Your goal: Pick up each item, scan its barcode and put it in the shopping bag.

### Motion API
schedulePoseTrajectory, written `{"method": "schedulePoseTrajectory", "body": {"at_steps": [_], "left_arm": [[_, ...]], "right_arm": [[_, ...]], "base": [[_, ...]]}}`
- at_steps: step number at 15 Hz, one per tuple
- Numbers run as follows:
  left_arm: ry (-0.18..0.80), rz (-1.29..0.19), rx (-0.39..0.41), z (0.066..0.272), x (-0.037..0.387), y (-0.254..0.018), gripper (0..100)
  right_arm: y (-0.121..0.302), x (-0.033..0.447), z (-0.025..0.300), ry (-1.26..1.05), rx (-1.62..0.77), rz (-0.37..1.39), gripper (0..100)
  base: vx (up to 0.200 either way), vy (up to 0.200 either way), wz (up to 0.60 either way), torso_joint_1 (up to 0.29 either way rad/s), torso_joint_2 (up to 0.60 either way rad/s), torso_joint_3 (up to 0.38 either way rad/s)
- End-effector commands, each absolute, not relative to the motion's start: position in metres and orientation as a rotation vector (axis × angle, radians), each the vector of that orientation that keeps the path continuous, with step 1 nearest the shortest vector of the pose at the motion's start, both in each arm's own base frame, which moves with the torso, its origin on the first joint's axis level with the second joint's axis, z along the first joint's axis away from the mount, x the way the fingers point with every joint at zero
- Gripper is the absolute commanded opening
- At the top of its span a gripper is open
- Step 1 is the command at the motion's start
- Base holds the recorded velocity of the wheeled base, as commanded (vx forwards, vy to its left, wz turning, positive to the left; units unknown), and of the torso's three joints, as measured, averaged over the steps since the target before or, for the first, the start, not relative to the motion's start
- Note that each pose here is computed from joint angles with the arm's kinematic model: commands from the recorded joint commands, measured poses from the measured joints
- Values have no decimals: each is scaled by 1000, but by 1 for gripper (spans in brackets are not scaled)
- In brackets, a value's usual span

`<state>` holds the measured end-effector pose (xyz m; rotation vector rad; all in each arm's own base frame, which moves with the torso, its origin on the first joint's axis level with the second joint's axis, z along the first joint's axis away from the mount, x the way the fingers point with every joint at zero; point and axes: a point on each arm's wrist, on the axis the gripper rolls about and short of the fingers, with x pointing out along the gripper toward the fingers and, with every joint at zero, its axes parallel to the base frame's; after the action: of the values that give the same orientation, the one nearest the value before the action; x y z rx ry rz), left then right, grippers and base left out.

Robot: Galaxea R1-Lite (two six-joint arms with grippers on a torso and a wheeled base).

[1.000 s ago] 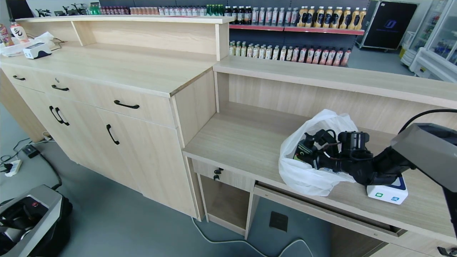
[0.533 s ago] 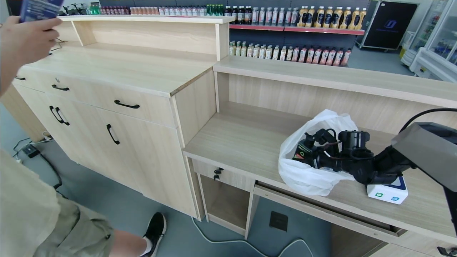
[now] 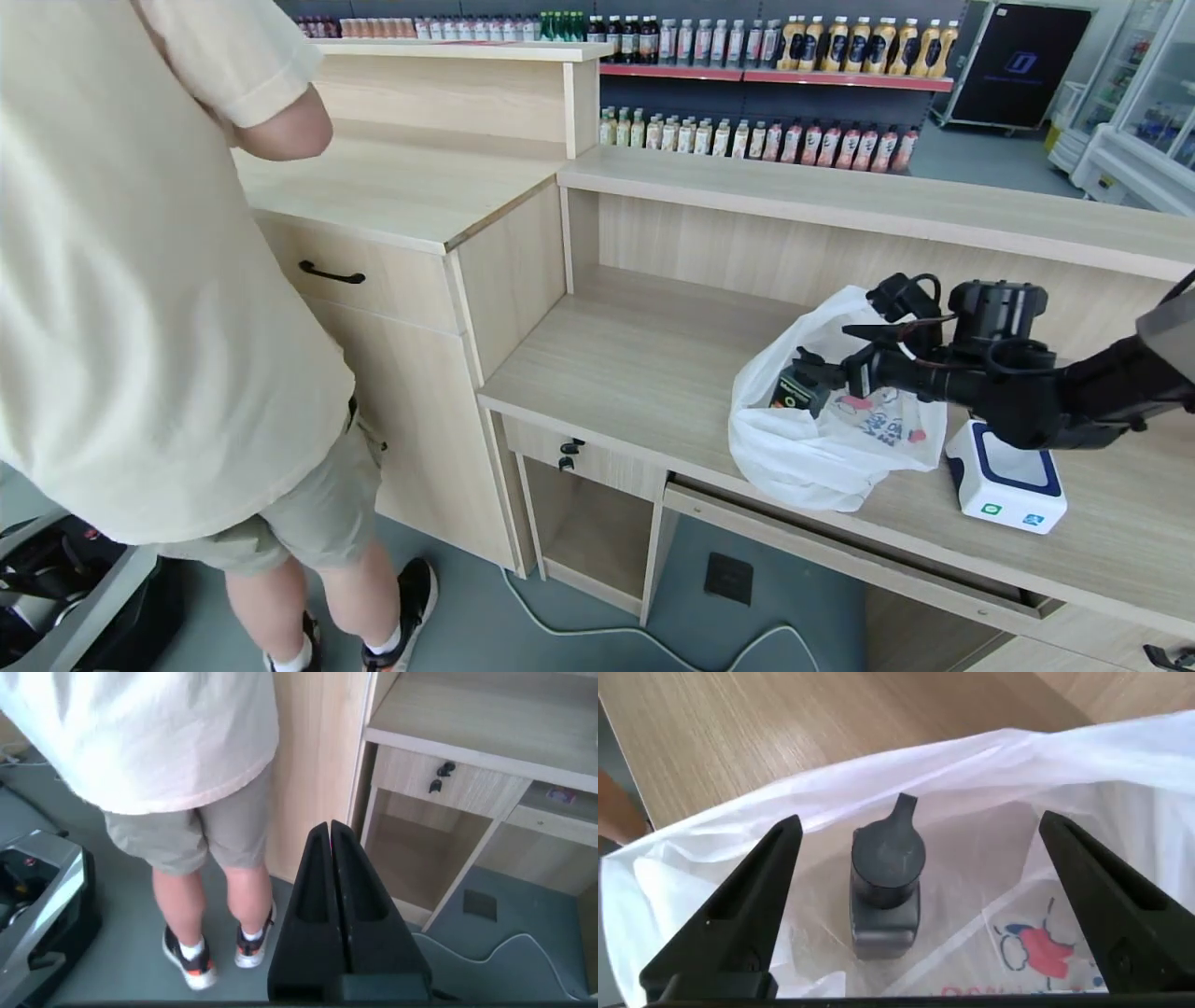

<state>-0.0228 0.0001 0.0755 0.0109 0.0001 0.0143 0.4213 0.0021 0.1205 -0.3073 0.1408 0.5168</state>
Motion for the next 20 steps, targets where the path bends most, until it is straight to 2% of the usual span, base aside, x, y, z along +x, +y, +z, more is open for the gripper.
{"method": "schedulePoseTrajectory", "body": {"at_steps": [1,2,5,8,11,13,16,20], "left_arm": [[0,15,11,75,-23,0,0],[0,15,11,75,-23,0,0],[0,15,11,75,-23,0,0],[0,15,11,75,-23,0,0],[0,15,11,75,-23,0,0],[0,15,11,75,-23,0,0],[0,15,11,75,-23,0,0],[0,15,11,75,-23,0,0]], "right_arm": [[-17,379,170,70,-329,449,100],[-36,348,184,46,-346,384,100],[-72,283,197,34,-372,216,100],[-102,251,215,64,-434,23,100],[-138,232,206,199,-404,-230,100],[-154,224,197,277,-386,-307,100],[-164,220,192,306,-376,-358,100],[-196,235,151,349,-79,-423,100]], "base": [[0,0,0,0,0,0],[0,0,0,0,0,0],[0,0,0,0,0,0],[0,0,-600,4,7,5],[0,0,-600,-4,1,9],[0,0,-600,7,-5,0],[0,0,-600,1,5,1],[0,0,0,0,0,0]]}}
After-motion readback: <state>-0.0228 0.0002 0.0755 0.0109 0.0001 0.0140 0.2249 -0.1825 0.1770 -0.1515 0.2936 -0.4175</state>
